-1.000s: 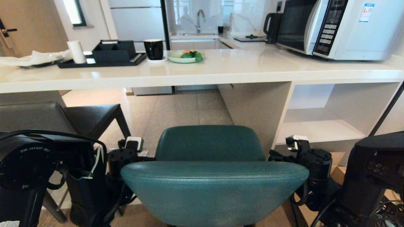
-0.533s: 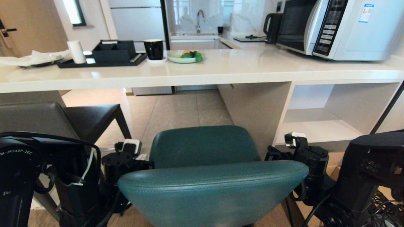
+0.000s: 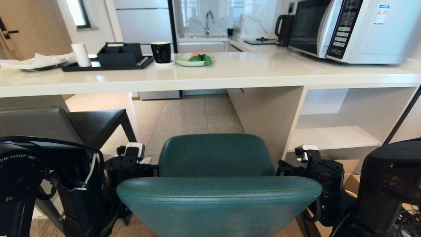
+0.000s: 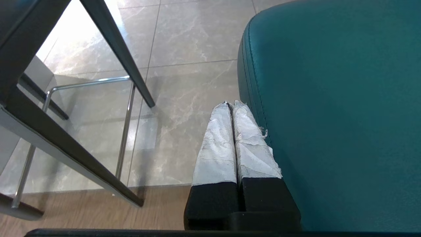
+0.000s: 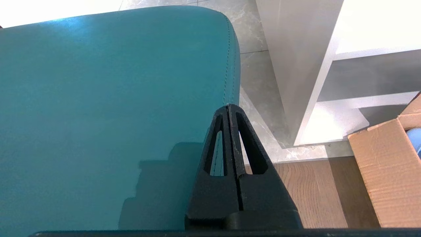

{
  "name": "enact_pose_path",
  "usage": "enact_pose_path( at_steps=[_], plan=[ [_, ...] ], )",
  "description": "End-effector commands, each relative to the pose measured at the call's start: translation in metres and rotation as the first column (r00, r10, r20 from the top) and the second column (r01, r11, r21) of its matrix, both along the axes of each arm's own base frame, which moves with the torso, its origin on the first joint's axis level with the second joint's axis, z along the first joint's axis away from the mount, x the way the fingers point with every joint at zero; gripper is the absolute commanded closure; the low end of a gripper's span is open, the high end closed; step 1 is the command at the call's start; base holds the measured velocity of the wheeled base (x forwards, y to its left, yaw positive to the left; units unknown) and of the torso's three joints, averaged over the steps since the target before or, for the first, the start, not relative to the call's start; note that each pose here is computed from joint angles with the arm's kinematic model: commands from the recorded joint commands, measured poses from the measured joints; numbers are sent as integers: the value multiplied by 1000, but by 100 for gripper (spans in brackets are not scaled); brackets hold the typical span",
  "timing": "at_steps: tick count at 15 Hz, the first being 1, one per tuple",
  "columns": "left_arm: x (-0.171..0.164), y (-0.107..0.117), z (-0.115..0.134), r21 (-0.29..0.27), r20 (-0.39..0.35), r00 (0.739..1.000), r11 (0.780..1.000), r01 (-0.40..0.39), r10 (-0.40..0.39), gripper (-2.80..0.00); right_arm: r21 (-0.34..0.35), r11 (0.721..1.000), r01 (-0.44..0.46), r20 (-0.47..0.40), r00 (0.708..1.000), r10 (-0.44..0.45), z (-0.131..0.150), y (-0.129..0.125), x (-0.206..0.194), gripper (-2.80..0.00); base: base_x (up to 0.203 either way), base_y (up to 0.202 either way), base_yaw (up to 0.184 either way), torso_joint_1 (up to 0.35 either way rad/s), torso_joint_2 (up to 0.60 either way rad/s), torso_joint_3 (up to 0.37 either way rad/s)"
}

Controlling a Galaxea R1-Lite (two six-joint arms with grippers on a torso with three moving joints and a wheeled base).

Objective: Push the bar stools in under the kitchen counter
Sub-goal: Pull the blue chair out from under the dining table

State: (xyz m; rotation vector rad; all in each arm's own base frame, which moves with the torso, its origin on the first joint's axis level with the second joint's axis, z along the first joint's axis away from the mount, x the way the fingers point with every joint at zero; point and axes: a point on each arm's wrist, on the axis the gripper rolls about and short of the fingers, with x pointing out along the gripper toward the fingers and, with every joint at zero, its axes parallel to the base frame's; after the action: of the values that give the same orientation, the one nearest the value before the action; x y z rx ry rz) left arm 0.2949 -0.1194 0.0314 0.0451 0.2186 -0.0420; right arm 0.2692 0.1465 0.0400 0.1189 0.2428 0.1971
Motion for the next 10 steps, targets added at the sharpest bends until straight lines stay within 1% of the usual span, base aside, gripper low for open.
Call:
enact_pose_path(
  at_steps=[1, 3, 4, 5, 6, 7, 10],
  plan=[
    [-1, 1, -3, 5, -11, 1000, 1000, -3, 3, 0, 7, 1000, -5, 11, 1000, 5, 2, 1, -1, 0, 0, 0, 0, 0, 0, 0],
    [-8, -1, -5, 13, -29, 1000, 1000, 8, -8, 0, 8, 1000, 5, 13, 1000, -5, 0, 0, 4, 0, 0, 0, 0, 0, 0, 0],
    [-17, -3, -6, 21, -52, 998, 999, 27, -26, 0, 10, 1000, 9, 16, 1000, -9, -1, 0, 8, 0, 0, 0, 0, 0, 0, 0],
    [-30, -7, -6, 16, -75, 996, 999, 51, -49, 0, 10, 1000, 13, 15, 1000, -13, -5, 1, 13, 0, 0, 0, 0, 0, 0, 0],
    [-38, -11, -3, -13, -77, 995, 998, 54, -55, 0, 8, 1000, 15, 15, 1000, -16, -8, 2, 16, 0, 0, 0, 0, 0, 0, 0],
    [-41, -12, -2, -22, -76, 997, 999, 28, -30, 0, 6, 1000, 16, 11, 1000, -16, -11, 3, 18, 0, 0, 0, 0, 0, 0, 0],
    [-44, -11, -3, -17, -83, 996, 1000, 15, -16, 0, 3, 1000, 15, 5, 1000, -15, -12, 3, 17, 0, 0, 0, 0, 0, 0, 0]
  ],
)
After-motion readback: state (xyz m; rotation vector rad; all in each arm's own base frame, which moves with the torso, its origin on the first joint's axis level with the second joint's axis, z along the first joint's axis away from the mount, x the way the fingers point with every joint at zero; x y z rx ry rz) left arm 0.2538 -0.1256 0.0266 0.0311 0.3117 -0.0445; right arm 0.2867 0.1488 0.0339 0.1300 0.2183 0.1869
